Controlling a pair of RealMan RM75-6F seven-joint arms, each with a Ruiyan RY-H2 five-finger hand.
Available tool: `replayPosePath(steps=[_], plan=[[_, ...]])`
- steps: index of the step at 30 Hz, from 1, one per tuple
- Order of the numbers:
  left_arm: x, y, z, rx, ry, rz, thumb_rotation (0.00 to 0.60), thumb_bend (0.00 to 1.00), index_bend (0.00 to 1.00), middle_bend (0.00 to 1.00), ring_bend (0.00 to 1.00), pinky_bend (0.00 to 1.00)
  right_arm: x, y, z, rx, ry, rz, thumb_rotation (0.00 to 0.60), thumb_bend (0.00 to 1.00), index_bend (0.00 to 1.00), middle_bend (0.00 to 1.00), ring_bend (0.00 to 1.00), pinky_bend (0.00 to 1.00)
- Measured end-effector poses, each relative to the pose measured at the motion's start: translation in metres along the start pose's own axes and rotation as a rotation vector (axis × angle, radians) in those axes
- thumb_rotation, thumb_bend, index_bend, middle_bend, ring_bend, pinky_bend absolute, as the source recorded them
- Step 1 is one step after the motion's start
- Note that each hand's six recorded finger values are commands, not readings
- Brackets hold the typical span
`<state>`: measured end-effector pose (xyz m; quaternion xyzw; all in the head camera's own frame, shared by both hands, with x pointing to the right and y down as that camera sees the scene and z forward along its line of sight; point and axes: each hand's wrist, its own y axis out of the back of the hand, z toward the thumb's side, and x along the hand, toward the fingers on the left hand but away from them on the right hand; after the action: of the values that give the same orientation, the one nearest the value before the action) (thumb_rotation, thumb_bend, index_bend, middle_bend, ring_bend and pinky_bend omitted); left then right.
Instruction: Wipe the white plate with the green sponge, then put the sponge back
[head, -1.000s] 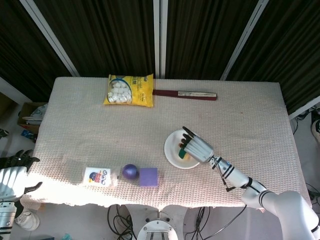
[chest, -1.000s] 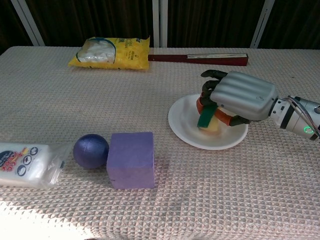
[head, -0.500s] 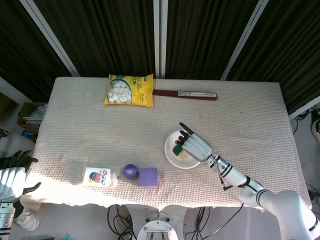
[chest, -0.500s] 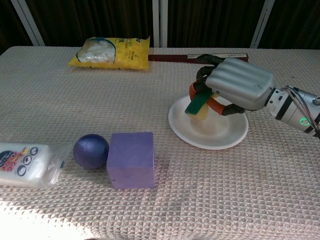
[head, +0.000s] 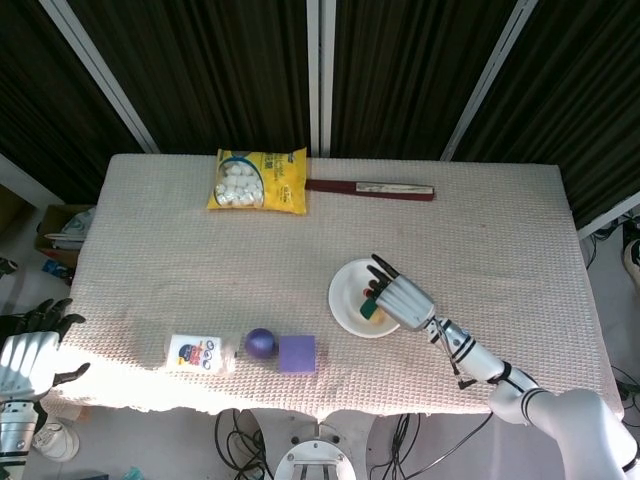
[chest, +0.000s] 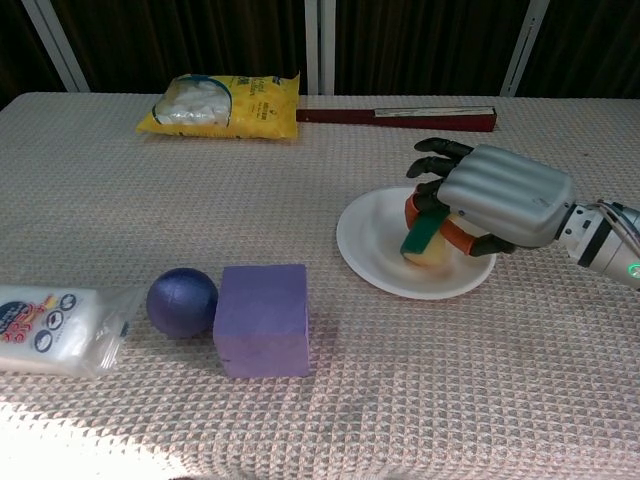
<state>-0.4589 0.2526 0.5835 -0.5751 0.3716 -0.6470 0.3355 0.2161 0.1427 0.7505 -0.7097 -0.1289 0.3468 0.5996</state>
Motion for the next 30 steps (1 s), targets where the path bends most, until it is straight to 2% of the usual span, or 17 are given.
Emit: replayPosePath(steps=[7, 15, 20, 30], plan=[[-0.001, 0.0, -0.002, -0.001, 0.008, -0.004, 0.6, 0.03, 0.33, 0.12, 0.08, 0.16, -0.029, -0.001, 0.01, 0.04, 0.011, -0.02, 0.6, 0.61, 0.89, 0.41, 0.15, 0.0], [-0.001, -0.001, -0.003, -0.002, 0.005, -0.006, 0.6, 0.03, 0.33, 0.12, 0.08, 0.16, -0.059, 0.011, 0.019, 0.049, -0.012, -0.088, 0.6, 0.61, 0.9, 0.41, 0.16, 0.0], [-0.002, -0.001, -0.004, -0.003, 0.007, -0.004, 0.6, 0.03, 0.33, 0.12, 0.08, 0.16, -0.056, 0.019, 0.016, 0.038, -0.015, -0.127, 0.6, 0.61, 0.91, 0.42, 0.16, 0.0], [-0.004, -0.002, 0.0, -0.007, -0.013, -0.013, 0.6, 0.03, 0.33, 0.12, 0.08, 0.16, -0.043, -0.002, 0.017, 0.072, -0.009, -0.044, 0.6, 0.61, 0.93, 0.42, 0.17, 0.0]])
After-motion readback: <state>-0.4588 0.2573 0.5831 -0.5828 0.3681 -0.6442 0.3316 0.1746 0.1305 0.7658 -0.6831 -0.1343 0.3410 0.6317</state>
